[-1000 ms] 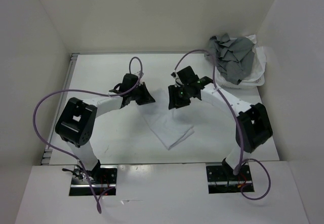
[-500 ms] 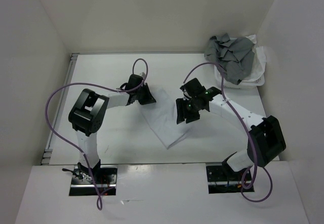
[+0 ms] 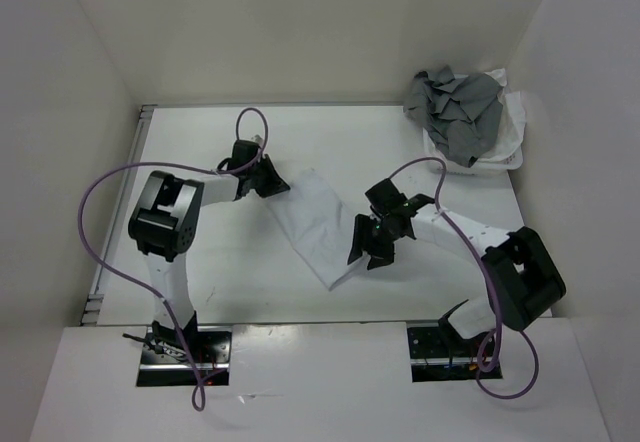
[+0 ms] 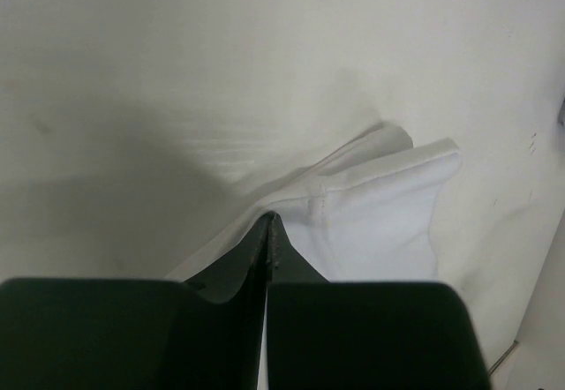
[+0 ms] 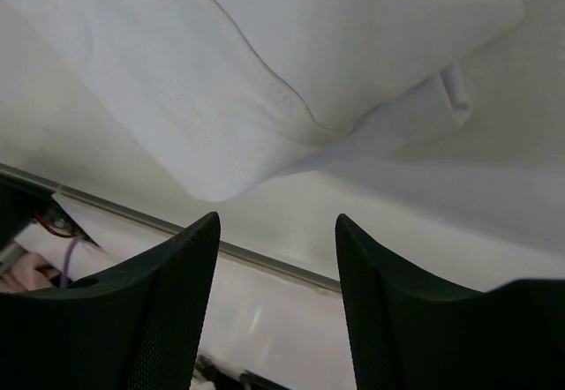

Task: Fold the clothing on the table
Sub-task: Fold the skirt

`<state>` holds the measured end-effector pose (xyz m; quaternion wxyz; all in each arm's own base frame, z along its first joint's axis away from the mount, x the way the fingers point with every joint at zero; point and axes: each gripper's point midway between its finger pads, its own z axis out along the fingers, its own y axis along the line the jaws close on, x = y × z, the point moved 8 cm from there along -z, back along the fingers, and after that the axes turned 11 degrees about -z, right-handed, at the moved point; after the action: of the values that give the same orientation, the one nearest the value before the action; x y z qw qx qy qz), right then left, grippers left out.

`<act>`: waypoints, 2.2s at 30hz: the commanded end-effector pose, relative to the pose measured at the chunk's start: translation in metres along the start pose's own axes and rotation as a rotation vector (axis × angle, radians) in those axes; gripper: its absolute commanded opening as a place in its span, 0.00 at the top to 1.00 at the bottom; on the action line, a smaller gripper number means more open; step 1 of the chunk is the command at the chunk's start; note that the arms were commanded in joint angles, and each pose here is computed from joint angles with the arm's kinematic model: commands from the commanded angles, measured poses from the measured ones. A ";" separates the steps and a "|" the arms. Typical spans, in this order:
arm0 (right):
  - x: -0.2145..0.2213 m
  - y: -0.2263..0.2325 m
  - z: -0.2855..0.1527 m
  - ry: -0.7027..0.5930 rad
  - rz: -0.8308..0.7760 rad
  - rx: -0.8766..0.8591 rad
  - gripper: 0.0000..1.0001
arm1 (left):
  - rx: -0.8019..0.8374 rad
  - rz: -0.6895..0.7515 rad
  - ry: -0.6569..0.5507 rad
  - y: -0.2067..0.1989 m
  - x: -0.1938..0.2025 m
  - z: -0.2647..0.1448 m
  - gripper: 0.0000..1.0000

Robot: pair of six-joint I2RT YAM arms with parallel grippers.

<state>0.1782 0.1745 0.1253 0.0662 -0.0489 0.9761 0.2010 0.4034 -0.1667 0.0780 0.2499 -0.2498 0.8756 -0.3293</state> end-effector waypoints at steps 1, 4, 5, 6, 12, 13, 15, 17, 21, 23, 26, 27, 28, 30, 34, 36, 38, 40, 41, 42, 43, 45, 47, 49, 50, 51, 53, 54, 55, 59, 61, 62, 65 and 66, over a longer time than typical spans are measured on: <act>-0.014 0.017 -0.002 -0.111 0.103 -0.090 0.38 | 0.023 -0.026 -0.042 0.005 -0.008 -0.018 1.00; -0.019 0.017 -0.003 -0.153 0.159 -0.065 0.38 | 0.008 -0.035 -0.053 0.011 -0.007 -0.026 1.00; -0.019 0.018 -0.005 -0.160 0.169 -0.071 0.38 | 0.008 -0.035 -0.053 0.011 -0.007 -0.026 1.00; -0.019 0.019 -0.005 -0.160 0.184 -0.072 0.38 | 0.006 -0.038 -0.040 0.014 -0.004 -0.026 1.00; -0.024 0.012 0.002 -0.185 0.217 -0.029 0.35 | -0.047 -0.084 -0.016 0.035 0.016 -0.036 1.00; -0.024 0.011 0.002 -0.191 0.218 -0.021 0.35 | -0.045 -0.081 -0.029 0.034 0.016 -0.041 1.00; -0.026 0.007 0.004 -0.193 0.240 -0.005 0.35 | -0.075 -0.089 -0.024 0.038 0.021 -0.048 1.00; -0.025 0.004 0.007 -0.200 0.261 0.019 0.35 | -0.074 -0.086 -0.038 0.037 0.023 -0.058 1.00; -0.021 -0.005 0.008 -0.188 0.296 0.069 0.35 | -0.086 -0.087 -0.047 0.033 0.025 -0.075 1.00; -0.021 -0.013 0.007 -0.182 0.333 0.101 0.35 | -0.077 -0.082 -0.067 0.027 0.022 -0.082 1.00; -0.020 -0.024 0.008 -0.185 0.361 0.147 0.35 | -0.074 -0.081 -0.068 0.029 0.027 -0.088 1.00; -0.019 -0.028 0.011 -0.172 0.373 0.160 0.35 | -0.085 -0.085 -0.061 0.034 0.030 -0.088 1.00; -0.018 -0.029 0.013 -0.165 0.375 0.166 0.35 | -0.085 -0.085 -0.061 0.034 0.030 -0.088 1.00; -0.017 -0.031 0.016 -0.161 0.376 0.168 0.35 | -0.092 -0.087 -0.056 0.037 0.032 -0.088 1.00; -0.011 -0.037 0.028 -0.139 0.404 0.185 0.35 | -0.085 -0.085 -0.061 0.034 0.030 -0.088 1.00; -0.011 -0.039 0.033 -0.141 0.404 0.183 0.35 | -0.078 -0.082 -0.066 0.032 0.029 -0.090 1.00; -0.009 -0.041 0.039 -0.136 0.414 0.187 0.38 | -0.071 -0.080 -0.071 0.028 0.027 -0.093 1.00; -0.010 -0.043 0.044 -0.145 0.412 0.180 0.42 | -0.057 -0.066 -0.081 0.023 0.024 -0.095 1.00; -0.012 -0.042 0.045 -0.160 0.418 0.169 0.44 | -0.057 -0.066 -0.081 0.023 0.024 -0.095 1.00; -0.014 -0.041 0.046 -0.171 0.415 0.161 0.46 | -0.057 -0.066 -0.081 0.023 0.024 -0.095 1.00; -0.016 -0.040 0.046 -0.179 0.424 0.154 0.53 | -0.057 -0.066 -0.081 0.023 0.024 -0.095 1.00; -0.017 -0.040 0.046 -0.186 0.422 0.149 0.59 | -0.064 -0.068 -0.076 0.024 0.025 -0.095 1.00; -0.022 -0.039 0.046 -0.217 0.417 0.139 0.65 | -0.064 -0.068 -0.076 0.024 0.025 -0.095 1.00; -0.024 -0.042 0.047 -0.237 0.418 0.164 0.79 | -0.064 -0.068 -0.076 0.024 0.025 -0.095 1.00; -0.029 -0.039 0.041 -0.256 0.403 0.167 0.85 | -0.064 -0.068 -0.076 0.024 0.025 -0.095 1.00; -0.027 -0.041 0.041 -0.251 0.397 0.187 0.91 | -0.064 -0.068 -0.076 0.024 0.025 -0.095 1.00; -0.026 -0.041 0.030 -0.267 0.383 0.207 1.00 | -0.057 -0.066 -0.081 0.021 0.023 -0.095 1.00; -0.025 -0.042 0.027 -0.271 0.373 0.216 1.00 | -0.057 -0.066 -0.081 0.021 0.023 -0.095 1.00; -0.023 -0.041 0.024 -0.271 0.373 0.216 1.00 | -0.057 -0.066 -0.081 0.021 0.023 -0.095 1.00; -0.007 -0.039 0.001 -0.249 0.374 0.204 1.00 | 0.019 -0.044 -0.063 0.008 0.024 -0.098 1.00; -0.004 -0.033 -0.020 -0.297 0.365 0.168 1.00 | 0.072 -0.022 -0.042 -0.002 0.028 -0.099 1.00; 0.001 -0.034 -0.026 -0.298 0.375 0.178 1.00 | 0.099 -0.001 -0.041 -0.011 0.031 -0.098 1.00; 0.006 -0.024 -0.051 -0.356 0.398 0.105 1.00 | 0.172 0.040 -0.004 -0.031 0.039 -0.099 1.00; 0.007 -0.021 -0.060 -0.382 0.392 0.084 1.00 | 0.165 0.038 0.001 -0.029 0.040 -0.096 1.00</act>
<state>0.1793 0.1384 0.1546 0.2080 0.1680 0.9465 0.1808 0.3135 -0.1497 0.1197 0.2427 -0.2563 0.8707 -0.3425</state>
